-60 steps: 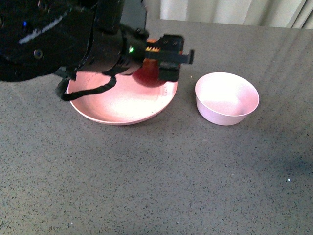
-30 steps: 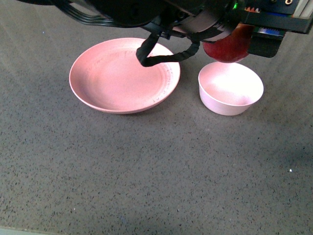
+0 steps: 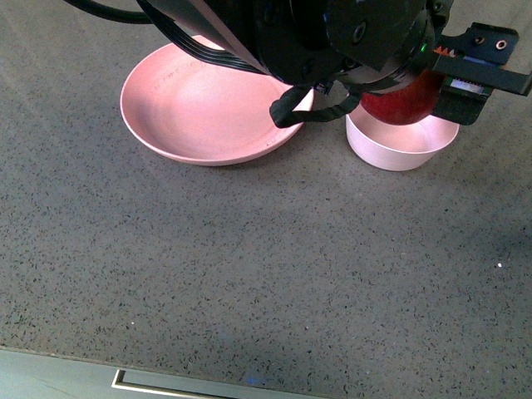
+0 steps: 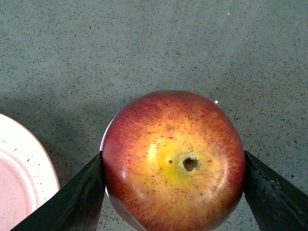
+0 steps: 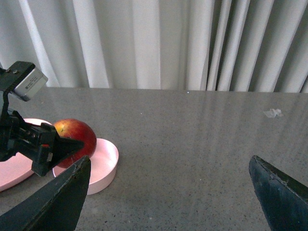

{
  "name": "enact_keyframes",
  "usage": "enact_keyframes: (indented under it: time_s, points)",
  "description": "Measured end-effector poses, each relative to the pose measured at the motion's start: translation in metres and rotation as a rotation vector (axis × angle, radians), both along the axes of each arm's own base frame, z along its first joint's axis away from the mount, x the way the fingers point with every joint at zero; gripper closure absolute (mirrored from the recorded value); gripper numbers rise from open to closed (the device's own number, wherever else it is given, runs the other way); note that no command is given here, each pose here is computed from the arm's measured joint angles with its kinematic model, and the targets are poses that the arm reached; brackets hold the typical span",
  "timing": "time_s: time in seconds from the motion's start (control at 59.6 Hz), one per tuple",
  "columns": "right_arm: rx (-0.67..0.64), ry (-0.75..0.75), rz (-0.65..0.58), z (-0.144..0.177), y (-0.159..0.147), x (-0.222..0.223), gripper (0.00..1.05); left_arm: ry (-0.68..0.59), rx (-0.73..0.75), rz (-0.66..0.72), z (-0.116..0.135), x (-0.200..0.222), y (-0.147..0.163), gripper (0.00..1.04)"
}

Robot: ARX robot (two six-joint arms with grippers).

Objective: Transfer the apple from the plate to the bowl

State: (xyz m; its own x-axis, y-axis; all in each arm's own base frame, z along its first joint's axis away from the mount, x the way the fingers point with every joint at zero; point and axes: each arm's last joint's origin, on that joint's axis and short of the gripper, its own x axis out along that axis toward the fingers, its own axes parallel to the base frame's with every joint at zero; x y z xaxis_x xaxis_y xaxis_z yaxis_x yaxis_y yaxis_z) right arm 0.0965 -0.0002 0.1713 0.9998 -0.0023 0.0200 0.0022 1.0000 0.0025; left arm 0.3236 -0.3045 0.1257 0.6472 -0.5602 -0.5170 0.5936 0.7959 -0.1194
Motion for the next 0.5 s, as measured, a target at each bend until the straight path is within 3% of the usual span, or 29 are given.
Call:
enact_keyframes:
  time_s: [0.503]
  points:
    - [0.0,0.001,0.0,-0.0002,0.0,0.0001,0.09,0.029,0.004,0.0,-0.0099,0.001,-0.0011,0.31]
